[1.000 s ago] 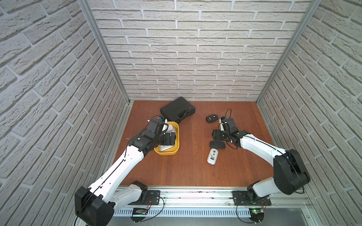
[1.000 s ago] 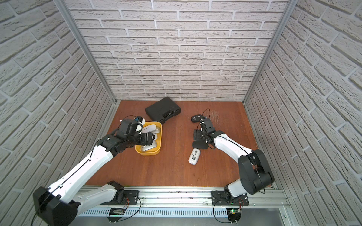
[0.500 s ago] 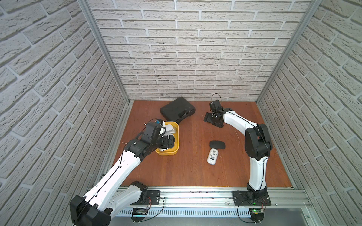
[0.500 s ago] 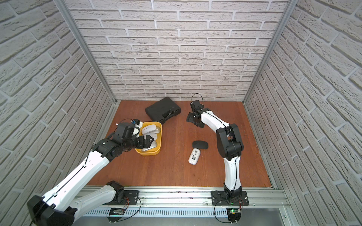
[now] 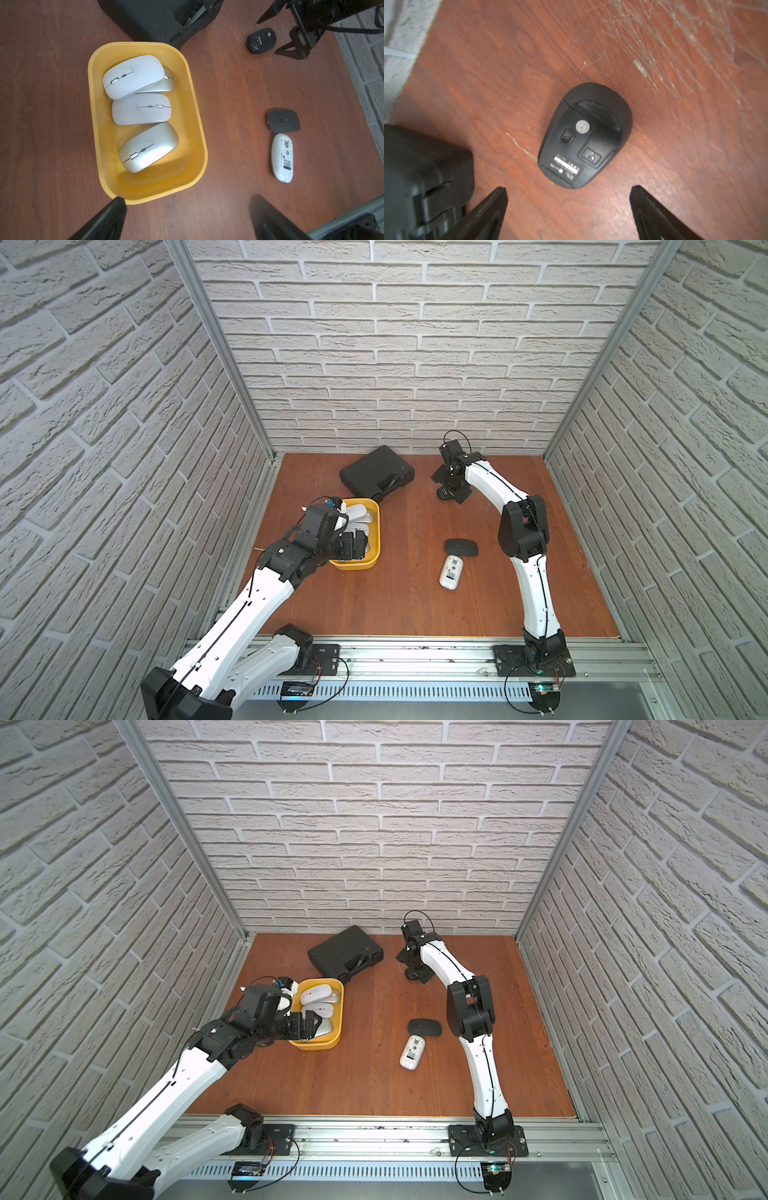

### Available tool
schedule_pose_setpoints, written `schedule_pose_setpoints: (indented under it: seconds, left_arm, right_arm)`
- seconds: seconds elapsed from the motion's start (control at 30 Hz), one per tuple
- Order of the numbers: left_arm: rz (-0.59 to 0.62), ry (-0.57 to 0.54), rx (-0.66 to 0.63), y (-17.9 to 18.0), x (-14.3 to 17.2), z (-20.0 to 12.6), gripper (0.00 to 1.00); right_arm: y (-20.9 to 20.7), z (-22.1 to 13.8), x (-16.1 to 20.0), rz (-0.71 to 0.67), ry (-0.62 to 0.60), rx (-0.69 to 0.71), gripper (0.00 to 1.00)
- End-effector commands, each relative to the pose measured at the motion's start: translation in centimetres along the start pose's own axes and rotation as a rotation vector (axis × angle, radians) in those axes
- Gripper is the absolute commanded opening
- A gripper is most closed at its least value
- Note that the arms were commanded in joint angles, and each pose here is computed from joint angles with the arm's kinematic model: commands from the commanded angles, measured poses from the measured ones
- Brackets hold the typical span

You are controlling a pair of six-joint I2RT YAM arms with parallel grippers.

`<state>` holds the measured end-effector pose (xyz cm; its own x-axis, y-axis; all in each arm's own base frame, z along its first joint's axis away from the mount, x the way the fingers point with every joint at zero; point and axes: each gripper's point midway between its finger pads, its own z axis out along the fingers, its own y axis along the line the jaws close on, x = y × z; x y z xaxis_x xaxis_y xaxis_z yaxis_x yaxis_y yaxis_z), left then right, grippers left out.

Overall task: Put the mouse in the storage box
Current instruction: Pick up the mouse from the center of the board.

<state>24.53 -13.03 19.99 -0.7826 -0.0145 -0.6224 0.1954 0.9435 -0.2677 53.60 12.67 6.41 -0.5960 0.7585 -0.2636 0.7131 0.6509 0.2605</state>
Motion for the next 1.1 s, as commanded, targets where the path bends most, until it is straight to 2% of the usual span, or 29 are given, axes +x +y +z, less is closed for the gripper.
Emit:
schedule_pose_setpoints:
  seconds: [0.0, 0.33, 0.77, 0.87, 1.07]
  left_arm:
    - [-0.006, -0.001, -0.018, 0.5, 0.5, -0.1, 0.97]
    - [0.000, 0.005, -0.032, 0.6, 0.6, 0.1, 0.97]
    - [0.007, 0.015, -0.042, 0.7, 0.8, 0.4, 0.97]
    - [0.009, 0.015, -0.042, 0.7, 0.8, 0.4, 0.97]
    - [0.010, 0.016, -0.039, 0.6, 0.8, 0.5, 0.97]
  right_arm:
    - [-1.1, 0.7, 0.1, 0.051, -0.003, 0.061, 0.97]
    - [-0.7, 3.0, -0.2, 0.077, -0.001, 0.077, 0.97]
    - [-3.4, 5.0, -0.8, 0.074, -0.014, 0.177, 0.91]
    - [-3.9, 5.4, -0.6, 0.051, -0.008, 0.195, 0.83]
    - [-4.4, 5.5, -0.5, 0.013, -0.006, 0.215, 0.75]
